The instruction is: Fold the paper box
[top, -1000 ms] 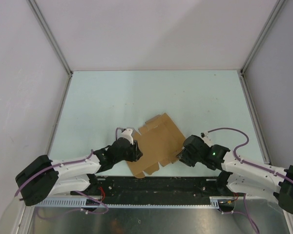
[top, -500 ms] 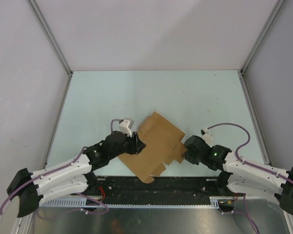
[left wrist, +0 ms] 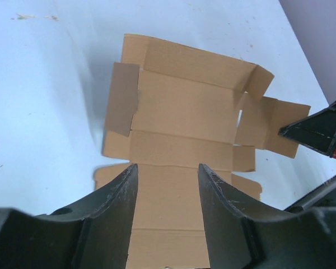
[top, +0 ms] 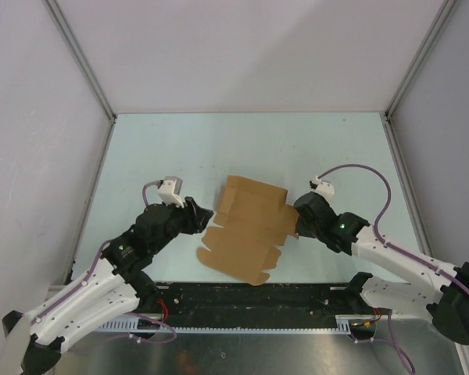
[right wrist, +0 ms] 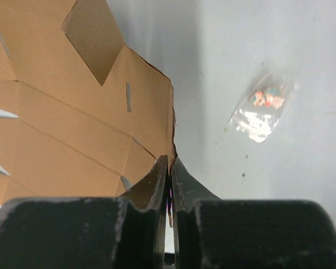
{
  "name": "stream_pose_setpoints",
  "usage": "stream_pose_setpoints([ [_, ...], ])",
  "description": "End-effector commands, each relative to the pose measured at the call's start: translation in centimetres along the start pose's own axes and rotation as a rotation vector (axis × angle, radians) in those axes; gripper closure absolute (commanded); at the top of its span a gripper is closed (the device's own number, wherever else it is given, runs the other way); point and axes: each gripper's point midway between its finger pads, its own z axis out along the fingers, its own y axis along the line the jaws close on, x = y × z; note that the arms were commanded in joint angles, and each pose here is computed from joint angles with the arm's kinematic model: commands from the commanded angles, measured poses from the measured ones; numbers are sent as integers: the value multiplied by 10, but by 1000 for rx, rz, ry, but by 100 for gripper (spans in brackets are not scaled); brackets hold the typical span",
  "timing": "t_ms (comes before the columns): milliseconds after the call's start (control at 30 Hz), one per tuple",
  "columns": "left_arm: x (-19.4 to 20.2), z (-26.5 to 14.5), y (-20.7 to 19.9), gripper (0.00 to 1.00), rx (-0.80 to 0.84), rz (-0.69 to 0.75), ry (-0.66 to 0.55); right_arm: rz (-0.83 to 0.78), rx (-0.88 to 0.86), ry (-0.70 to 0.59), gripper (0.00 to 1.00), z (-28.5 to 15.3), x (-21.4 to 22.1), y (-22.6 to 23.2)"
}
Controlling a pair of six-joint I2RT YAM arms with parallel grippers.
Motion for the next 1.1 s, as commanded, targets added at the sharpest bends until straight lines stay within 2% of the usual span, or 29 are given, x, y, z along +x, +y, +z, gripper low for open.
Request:
stream_pose_setpoints([
  [0,-8,-6,14,48,-58,12,-11,-175,-29,-59,93,1,-28,12],
  [200,0,-8,20,48,-67,-13,-5,-267,-8,-15,95,12,-28,3],
  [633,22,-2,30,47,-99,-45,45,-281,-15,-10,94,19,-35,1],
  [733,24,0,33,46,-113,-42,52,-276,-1,-12,85,21,-35,-2],
  [767,24,0,33,46,-114,-42,55,-269,0,-12,77,21,-36,-2],
  [833,28,1,35,46,-120,-41,64,-251,9,-9,74,21,-36,-4],
  [933,30,1,37,46,-123,-49,65,-221,19,-9,64,20,-38,-8],
  [967,32,1,38,45,-126,-50,69,-208,19,-10,57,19,-38,-9],
  [1067,33,1,37,45,-123,-54,72,-157,3,-10,50,12,-40,-9],
])
